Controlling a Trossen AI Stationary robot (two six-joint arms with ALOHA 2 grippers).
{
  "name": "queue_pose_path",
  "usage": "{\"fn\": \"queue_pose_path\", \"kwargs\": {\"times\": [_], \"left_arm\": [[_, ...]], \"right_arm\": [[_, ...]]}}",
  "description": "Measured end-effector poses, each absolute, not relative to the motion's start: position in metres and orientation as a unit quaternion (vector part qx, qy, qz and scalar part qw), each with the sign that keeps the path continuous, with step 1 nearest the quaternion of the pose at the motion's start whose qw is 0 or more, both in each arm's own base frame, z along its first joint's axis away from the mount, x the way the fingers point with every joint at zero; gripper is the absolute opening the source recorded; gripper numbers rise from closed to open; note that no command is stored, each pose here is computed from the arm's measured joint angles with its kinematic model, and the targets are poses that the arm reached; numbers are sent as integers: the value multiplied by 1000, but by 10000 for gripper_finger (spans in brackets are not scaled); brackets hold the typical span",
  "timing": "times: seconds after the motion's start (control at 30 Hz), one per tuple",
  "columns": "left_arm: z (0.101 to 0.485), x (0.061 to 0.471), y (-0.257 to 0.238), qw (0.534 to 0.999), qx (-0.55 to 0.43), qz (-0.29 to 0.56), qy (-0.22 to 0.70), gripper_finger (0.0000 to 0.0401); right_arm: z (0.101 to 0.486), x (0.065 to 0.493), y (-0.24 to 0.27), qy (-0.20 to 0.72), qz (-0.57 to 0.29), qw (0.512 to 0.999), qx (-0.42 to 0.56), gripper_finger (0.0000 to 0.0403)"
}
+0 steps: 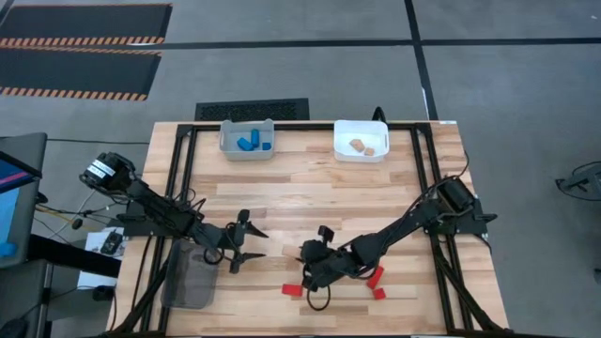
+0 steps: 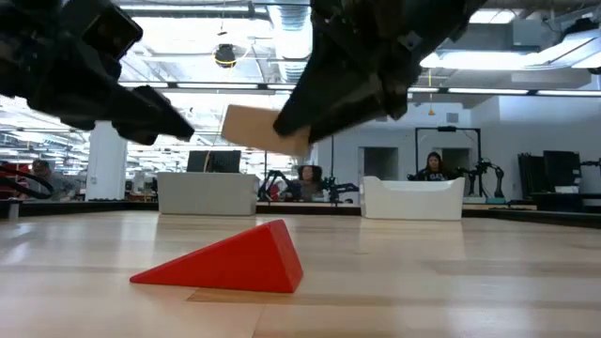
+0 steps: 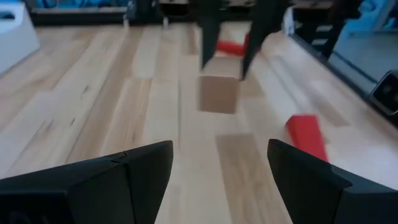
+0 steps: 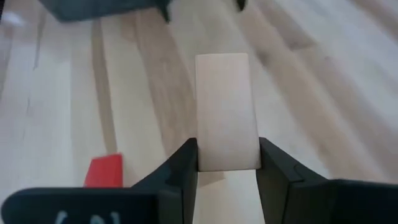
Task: Sort & place blocks by color
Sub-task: Put the brown rectangle block into the white bin
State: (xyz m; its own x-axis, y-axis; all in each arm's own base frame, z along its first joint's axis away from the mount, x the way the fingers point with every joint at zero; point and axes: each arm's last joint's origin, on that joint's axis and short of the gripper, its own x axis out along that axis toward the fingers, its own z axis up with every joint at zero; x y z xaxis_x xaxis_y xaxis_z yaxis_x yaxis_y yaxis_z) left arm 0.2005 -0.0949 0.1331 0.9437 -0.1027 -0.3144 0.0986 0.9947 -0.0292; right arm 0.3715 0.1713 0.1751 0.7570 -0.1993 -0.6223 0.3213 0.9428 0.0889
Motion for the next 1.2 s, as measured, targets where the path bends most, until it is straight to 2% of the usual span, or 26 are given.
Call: {"fn": "queue_pose_path", "kwargs": {"times": [0.13,0.37,0.53,0.7,0.9,1.07,1.2], "left_arm": [[135,201,-96,987,-2,-57,149,253],[134,201,-94,988,4,-21,150,253],[134,200,-94,988,4,-19,152,253],[133,200,-91,988,-6,24,153,253],[131,199,-91,987,-4,29,160,253],[129,199,-90,985,-5,36,168,253],[129,199,-89,984,-9,55,167,253]], "right_arm": [[180,372,170,303,-147,938,77,131],[193,359,148,327,-228,917,30,130],[222,340,120,354,-268,896,22,130],[254,321,84,368,-306,878,26,129],[269,308,38,395,-362,843,40,129],[262,315,23,418,-353,835,67,129],[244,342,46,418,-247,871,79,129]]}}
